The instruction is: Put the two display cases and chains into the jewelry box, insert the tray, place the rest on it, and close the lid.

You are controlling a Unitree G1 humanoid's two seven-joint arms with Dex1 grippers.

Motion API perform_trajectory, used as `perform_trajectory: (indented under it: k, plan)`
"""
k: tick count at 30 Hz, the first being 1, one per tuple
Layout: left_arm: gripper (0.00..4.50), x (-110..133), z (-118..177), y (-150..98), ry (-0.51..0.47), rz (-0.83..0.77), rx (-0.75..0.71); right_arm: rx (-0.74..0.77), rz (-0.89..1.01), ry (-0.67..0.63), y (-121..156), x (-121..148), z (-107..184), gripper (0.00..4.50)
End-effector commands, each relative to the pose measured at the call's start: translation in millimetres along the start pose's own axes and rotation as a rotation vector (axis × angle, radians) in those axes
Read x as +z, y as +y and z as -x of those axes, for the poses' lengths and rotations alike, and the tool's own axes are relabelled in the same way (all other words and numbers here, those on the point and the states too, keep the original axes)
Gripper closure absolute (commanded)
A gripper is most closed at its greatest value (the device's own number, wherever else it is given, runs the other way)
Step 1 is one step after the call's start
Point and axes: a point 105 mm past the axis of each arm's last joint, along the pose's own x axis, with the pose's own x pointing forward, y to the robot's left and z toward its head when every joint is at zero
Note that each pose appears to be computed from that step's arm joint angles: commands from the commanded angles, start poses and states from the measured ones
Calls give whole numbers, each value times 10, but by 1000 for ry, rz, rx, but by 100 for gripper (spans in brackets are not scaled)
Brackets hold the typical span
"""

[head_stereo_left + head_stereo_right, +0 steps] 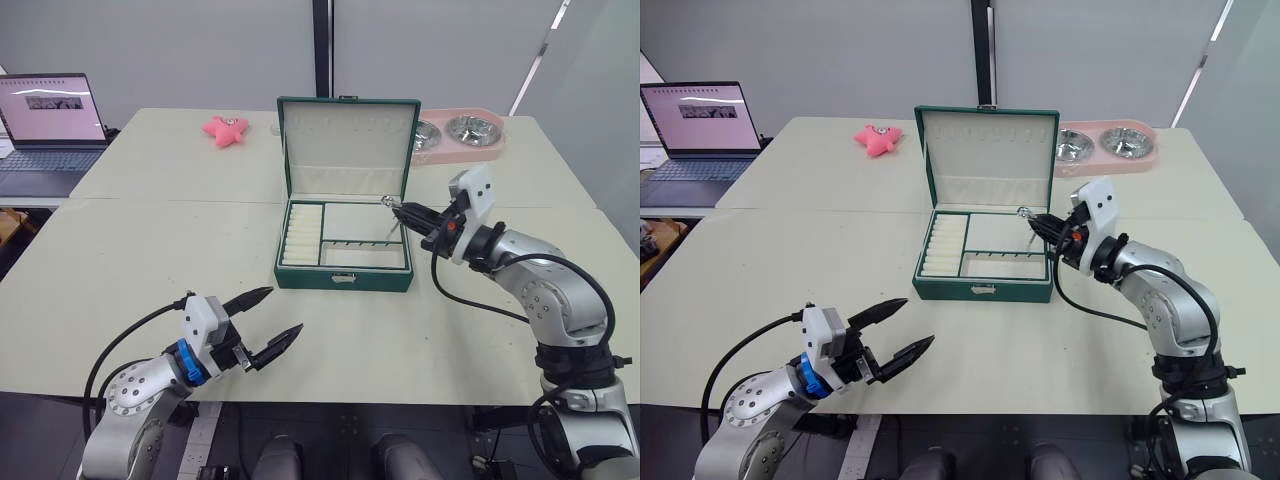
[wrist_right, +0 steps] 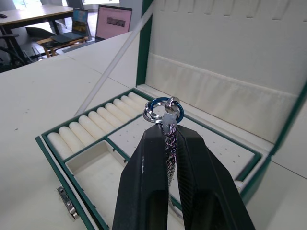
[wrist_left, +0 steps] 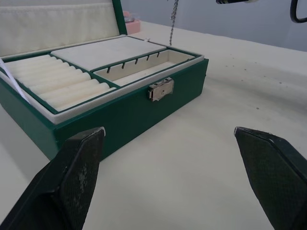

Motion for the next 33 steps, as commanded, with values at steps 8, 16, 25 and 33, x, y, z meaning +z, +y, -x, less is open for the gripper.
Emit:
perform_trajectory:
  k: [8,16,25,33]
  plan:
    - [0,216,43,-56,-52,2,64,119,20,2,183,-16,-143,447]
    - [0,268,20,-47,-56,1,79,112,48,73,160,-246,-159,412]
    - [0,301,-29,-42,-60,0,69,113,47,67,150,-242,-126,179]
    - [0,342,-53,16,-74,34,96,93,32,40,80,-230,-11,3]
